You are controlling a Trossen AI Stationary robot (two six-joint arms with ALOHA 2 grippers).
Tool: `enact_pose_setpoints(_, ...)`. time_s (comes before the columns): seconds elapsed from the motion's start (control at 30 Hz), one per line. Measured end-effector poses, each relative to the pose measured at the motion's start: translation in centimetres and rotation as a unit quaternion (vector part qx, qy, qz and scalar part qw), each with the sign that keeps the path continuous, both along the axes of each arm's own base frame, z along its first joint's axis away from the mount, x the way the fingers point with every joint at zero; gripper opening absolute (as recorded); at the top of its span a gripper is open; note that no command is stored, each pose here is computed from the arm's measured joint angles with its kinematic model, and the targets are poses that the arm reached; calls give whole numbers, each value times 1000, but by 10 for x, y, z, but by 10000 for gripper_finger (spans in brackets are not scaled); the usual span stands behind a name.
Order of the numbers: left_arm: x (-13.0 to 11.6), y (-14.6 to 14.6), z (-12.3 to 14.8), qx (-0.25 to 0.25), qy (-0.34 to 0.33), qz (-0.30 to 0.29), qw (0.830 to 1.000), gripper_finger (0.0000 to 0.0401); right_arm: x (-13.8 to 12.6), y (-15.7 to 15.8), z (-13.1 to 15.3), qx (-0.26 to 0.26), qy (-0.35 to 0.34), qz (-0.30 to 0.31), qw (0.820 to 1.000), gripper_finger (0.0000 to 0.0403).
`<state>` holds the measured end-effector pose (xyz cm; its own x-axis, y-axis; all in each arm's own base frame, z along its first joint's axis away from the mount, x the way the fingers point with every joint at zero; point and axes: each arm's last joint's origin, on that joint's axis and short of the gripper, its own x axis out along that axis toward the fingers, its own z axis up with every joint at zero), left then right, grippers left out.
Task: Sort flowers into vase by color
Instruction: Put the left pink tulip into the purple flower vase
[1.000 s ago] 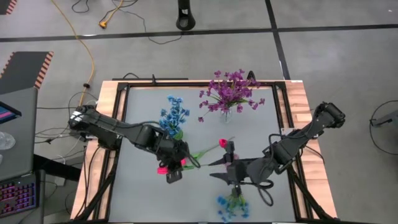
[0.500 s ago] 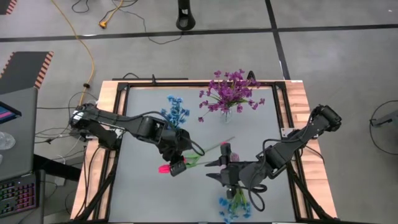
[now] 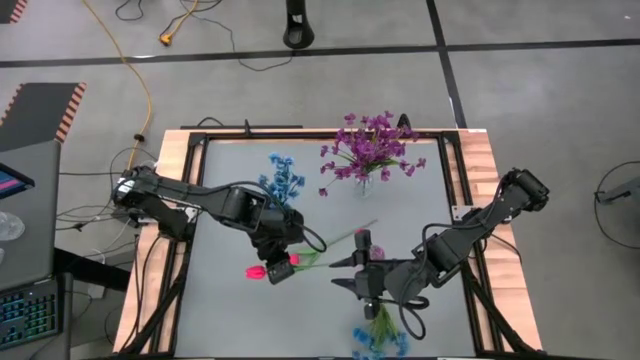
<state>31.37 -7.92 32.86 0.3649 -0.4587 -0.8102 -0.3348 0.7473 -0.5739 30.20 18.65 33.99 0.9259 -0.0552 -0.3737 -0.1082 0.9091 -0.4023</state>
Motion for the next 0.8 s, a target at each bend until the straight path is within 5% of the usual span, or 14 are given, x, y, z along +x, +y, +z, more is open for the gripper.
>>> enact_pose_setpoints(0.37, -8, 1, -4, 1, 47, -4, 999, 4, 0, 0, 0, 0, 0, 0, 1000, 180)
enact_pose_setpoints(0.8, 5, -5, 5, -106, 32, 51, 993, 4, -1, 2, 0, 1, 0, 5, 1000, 180)
